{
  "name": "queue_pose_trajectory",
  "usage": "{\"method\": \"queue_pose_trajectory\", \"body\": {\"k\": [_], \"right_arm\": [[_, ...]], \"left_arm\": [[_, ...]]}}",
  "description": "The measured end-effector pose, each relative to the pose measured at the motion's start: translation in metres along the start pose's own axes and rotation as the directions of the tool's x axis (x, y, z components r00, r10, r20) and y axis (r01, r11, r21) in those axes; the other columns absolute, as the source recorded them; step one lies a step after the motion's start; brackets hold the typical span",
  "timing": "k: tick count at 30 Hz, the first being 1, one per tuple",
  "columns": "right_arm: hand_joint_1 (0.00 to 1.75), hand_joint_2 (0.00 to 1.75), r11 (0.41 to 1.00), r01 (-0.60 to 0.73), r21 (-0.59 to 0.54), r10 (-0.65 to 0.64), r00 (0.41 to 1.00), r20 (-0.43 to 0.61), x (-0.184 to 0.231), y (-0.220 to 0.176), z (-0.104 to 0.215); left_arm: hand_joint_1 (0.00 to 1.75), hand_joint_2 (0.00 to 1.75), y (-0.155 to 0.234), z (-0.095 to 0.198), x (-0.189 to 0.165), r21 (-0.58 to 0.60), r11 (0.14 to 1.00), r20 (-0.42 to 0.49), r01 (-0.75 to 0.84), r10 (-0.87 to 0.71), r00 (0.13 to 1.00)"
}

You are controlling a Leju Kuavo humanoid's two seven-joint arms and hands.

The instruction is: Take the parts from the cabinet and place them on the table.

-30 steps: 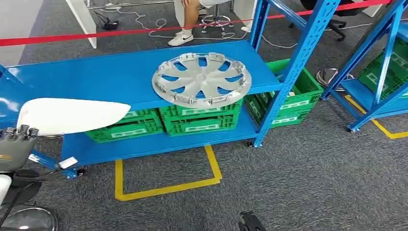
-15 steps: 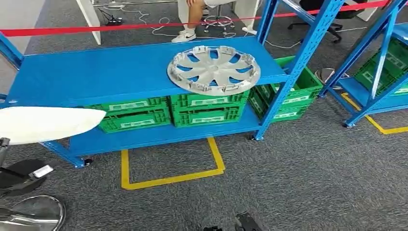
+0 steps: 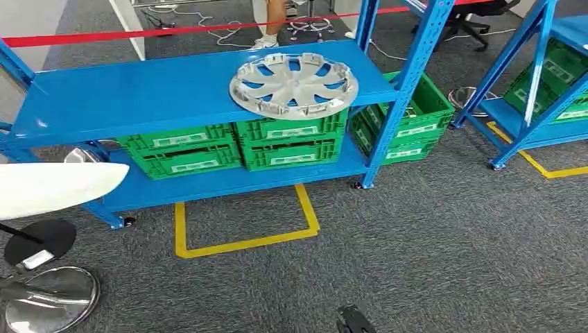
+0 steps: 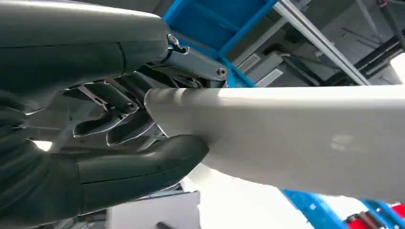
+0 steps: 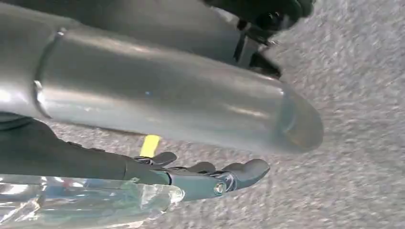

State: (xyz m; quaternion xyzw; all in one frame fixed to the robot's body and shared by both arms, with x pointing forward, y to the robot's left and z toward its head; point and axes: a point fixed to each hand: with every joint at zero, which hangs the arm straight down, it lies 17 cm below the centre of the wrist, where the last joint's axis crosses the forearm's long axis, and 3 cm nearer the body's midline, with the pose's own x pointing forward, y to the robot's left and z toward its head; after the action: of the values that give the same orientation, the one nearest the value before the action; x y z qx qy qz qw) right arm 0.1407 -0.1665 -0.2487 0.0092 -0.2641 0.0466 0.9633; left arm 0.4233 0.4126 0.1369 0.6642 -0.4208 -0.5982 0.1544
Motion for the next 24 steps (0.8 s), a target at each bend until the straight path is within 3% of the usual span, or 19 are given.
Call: {"method": "queue_pose_trajectory", "body": {"k": [13,17,24], "right_arm": [[0.0,0.0,1.0,0.001,-0.001,-0.001,1.0,-0.004,-0.002,0.0,0.001],[0.0,0.0,1.0,0.004,-0.002,-0.004,1.0,-0.005,-0.002,0.0,0.0],[0.0,0.0,1.0,0.006,-0.001,-0.006,1.0,-0.005,-0.001,0.001,0.001]], "left_arm": [[1.75,1.75,-0.003,0.009,-0.001,-0.007,0.999,-0.029,-0.042,0.042,0.999],[1.75,1.75,-0.003,0.007,0.018,-0.013,0.996,0.069,-0.091,0.092,0.993],[1.75,1.75,-0.007,-0.002,-0.019,-0.015,0.991,-0.091,-0.135,0.133,0.987]]}}
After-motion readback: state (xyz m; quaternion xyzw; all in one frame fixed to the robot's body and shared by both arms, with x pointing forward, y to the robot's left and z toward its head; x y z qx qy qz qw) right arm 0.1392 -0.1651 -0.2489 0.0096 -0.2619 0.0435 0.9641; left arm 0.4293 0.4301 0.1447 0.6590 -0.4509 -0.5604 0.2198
